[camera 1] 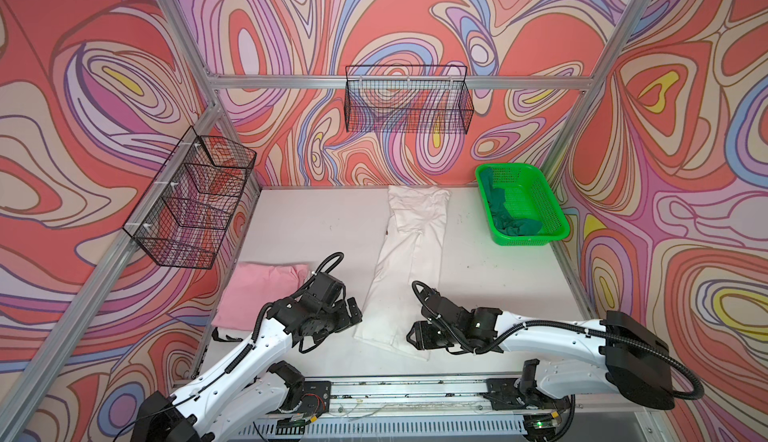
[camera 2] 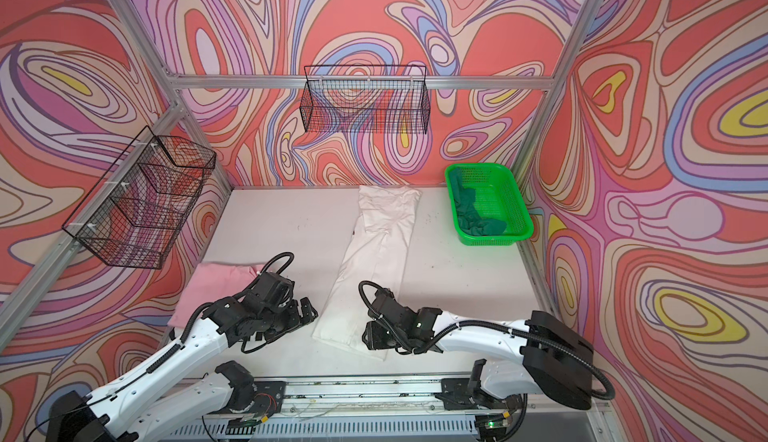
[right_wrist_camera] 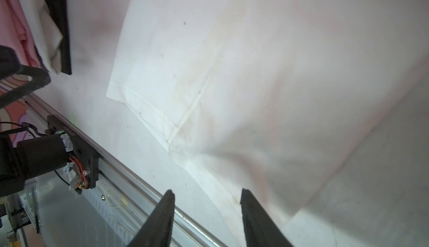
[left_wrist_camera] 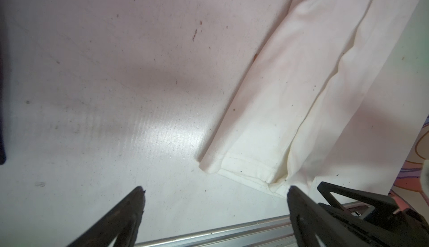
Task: Fold and stack the t-shirts
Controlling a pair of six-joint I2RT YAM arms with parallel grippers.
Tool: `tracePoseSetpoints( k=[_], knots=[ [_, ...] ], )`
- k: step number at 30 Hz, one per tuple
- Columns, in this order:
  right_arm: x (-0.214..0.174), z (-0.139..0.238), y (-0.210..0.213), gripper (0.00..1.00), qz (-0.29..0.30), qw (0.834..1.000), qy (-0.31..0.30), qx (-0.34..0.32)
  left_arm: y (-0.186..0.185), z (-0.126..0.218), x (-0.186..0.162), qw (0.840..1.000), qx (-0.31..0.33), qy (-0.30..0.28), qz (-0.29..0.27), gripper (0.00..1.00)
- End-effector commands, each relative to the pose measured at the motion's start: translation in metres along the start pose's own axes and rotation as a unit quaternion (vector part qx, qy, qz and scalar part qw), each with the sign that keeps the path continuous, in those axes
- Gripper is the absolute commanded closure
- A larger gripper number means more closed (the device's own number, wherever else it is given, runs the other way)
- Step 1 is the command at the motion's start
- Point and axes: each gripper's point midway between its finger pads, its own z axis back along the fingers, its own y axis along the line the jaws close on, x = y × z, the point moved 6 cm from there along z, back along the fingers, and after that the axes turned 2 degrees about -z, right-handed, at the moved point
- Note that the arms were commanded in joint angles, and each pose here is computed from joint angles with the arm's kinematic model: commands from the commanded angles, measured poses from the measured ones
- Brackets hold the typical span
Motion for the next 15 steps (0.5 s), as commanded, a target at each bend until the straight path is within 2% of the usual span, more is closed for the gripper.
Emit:
tracePoseSetpoints(
  k=[1, 6, 15],
  knots=[
    [0.005, -0.009, 0.005, 0.52, -0.022, 0.999, -0.022, -0.012, 0.007, -0.004, -0.003, 1.0, 0.01, 0.004, 0.005, 0.02],
    [-0.009, -0.016, -0.012, 0.55, -0.034, 0.998, 0.001, -0.046, 0.013, -0.007, -0.006, 1.0, 0.014, 0.004, 0.012, 0.03],
    [-0.062, -0.02, -0.078, 0.57, -0.074, 0.987, 0.066, -0.126, 0.012, -0.017, -0.01, 0.999, -0.002, 0.022, 0.03, 0.04]
  ],
)
